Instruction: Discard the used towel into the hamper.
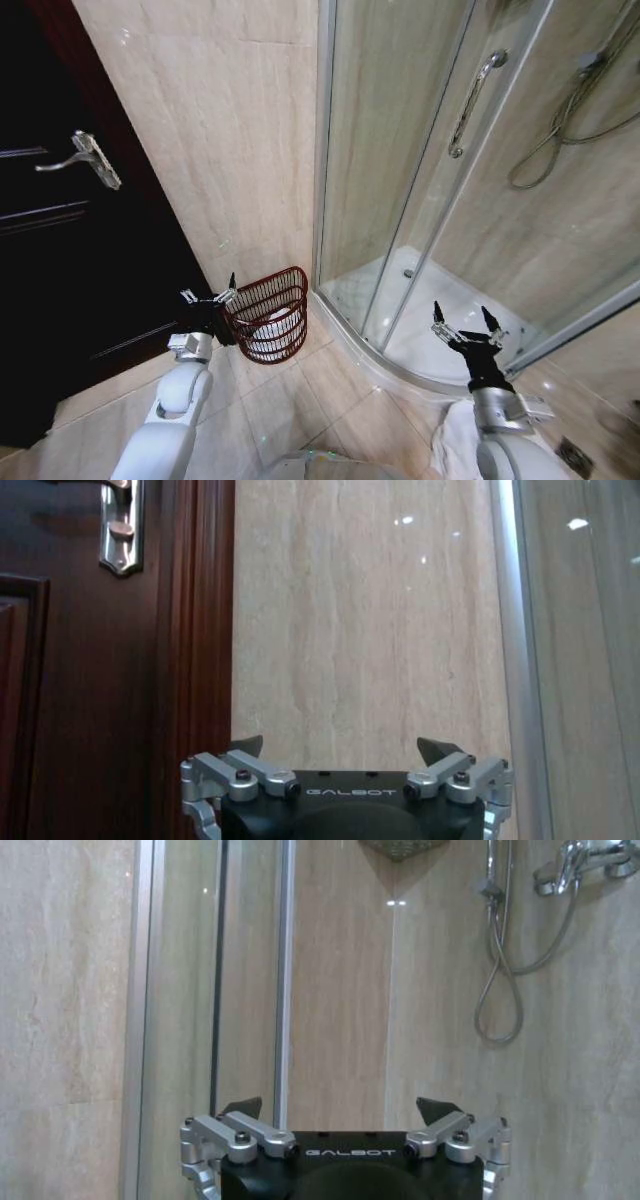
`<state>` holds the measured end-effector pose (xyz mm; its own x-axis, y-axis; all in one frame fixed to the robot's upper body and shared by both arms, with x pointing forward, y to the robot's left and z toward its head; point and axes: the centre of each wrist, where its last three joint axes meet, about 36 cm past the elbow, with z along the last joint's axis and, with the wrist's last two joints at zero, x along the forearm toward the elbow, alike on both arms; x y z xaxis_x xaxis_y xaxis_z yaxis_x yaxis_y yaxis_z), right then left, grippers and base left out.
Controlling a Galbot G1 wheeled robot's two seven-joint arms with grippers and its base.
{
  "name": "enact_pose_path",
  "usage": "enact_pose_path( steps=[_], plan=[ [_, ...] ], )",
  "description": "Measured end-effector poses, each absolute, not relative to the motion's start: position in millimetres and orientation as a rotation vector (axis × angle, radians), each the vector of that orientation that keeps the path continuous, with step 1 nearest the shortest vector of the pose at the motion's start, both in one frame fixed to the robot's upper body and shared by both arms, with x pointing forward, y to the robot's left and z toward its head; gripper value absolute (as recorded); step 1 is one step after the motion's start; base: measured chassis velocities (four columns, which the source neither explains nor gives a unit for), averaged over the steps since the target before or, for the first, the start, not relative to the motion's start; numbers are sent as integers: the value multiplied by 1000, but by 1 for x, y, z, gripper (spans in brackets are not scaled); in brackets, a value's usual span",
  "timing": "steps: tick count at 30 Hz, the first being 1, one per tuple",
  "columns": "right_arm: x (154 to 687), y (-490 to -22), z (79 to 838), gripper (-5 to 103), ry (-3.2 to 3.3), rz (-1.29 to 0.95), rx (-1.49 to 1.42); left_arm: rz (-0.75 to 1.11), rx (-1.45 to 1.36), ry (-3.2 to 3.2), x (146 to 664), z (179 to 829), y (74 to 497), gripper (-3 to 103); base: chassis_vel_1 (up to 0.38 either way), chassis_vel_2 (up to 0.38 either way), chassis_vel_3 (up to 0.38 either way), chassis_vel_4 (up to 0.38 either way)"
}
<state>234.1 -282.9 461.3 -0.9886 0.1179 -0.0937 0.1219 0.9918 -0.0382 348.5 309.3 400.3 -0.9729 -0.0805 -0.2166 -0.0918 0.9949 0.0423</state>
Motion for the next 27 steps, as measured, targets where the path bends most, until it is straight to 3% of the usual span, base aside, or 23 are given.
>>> enact_pose_path(
  steps=[27],
  plan=[
    [232,-282,457,100,3050,-66,195,65,-117,2906,341,402,307,100,28,-27,-30,27]
  ],
)
